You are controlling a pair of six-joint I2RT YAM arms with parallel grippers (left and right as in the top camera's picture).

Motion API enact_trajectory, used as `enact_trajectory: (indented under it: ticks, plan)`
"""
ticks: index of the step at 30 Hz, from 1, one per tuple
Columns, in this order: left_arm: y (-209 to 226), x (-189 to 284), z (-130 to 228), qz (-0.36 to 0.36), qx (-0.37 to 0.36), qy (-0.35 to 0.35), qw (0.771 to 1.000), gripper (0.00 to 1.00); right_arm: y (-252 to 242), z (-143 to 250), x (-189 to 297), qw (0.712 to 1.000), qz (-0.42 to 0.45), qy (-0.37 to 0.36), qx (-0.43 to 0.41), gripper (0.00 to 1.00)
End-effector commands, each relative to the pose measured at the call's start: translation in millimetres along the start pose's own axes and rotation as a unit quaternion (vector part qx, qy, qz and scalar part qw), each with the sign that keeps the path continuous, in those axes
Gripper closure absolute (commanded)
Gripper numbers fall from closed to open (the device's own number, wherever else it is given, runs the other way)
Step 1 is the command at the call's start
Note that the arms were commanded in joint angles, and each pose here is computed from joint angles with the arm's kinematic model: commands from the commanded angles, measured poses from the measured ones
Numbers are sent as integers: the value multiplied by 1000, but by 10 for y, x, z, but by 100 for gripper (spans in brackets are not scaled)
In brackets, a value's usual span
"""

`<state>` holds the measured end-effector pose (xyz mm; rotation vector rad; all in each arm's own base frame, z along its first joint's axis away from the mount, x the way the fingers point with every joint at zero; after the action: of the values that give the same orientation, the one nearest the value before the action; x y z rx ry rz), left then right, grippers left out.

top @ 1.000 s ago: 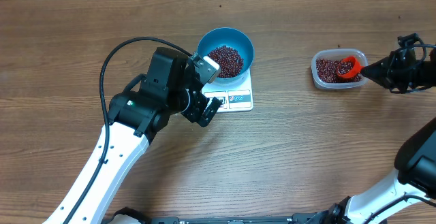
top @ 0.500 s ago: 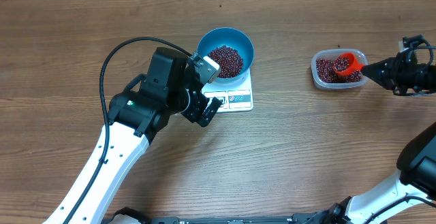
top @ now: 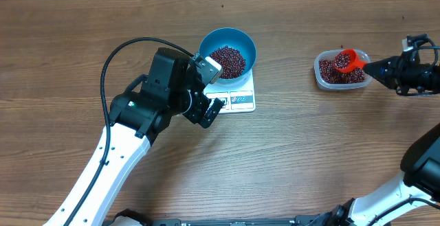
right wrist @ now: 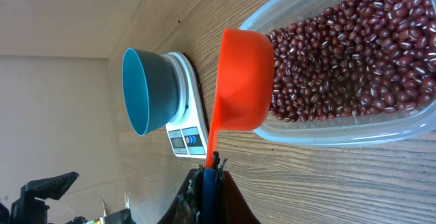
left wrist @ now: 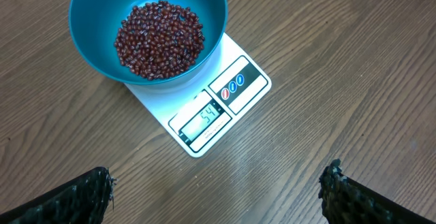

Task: Scoop item into bowl and weigh 150g on scale
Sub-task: 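Dip the scoop into the beans and fill it, then carry the filled red scoop from the tub over the teal bowl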

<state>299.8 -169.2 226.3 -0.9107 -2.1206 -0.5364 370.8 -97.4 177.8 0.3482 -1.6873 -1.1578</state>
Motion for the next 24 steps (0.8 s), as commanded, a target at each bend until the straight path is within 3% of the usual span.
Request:
enact_trajectory:
  ticks: [1,14,24]
  plan:
    - [8,89,-95,-5,3,-16,1000,0,75,-23,24,1000,-23,-4,11,96]
    - [9,90,-94,-5,3,-16,1000,1,190,2,-11,999,-51,2,12,96]
    - [8,89,-95,-5,3,-16,1000,0,440,157,-338,996,-58,48,43,96]
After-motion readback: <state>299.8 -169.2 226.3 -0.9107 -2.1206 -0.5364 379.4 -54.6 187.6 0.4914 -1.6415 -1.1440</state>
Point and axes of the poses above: each gripper's point midway between its finger pads, its own x axis back along the fingers, its own y axis along the line the jaws close on, z = x × y, the point moved 2 cm from there along x, back along the fingers, and after that the axes turned 10 degrees about -x, right-handed, at the moved point
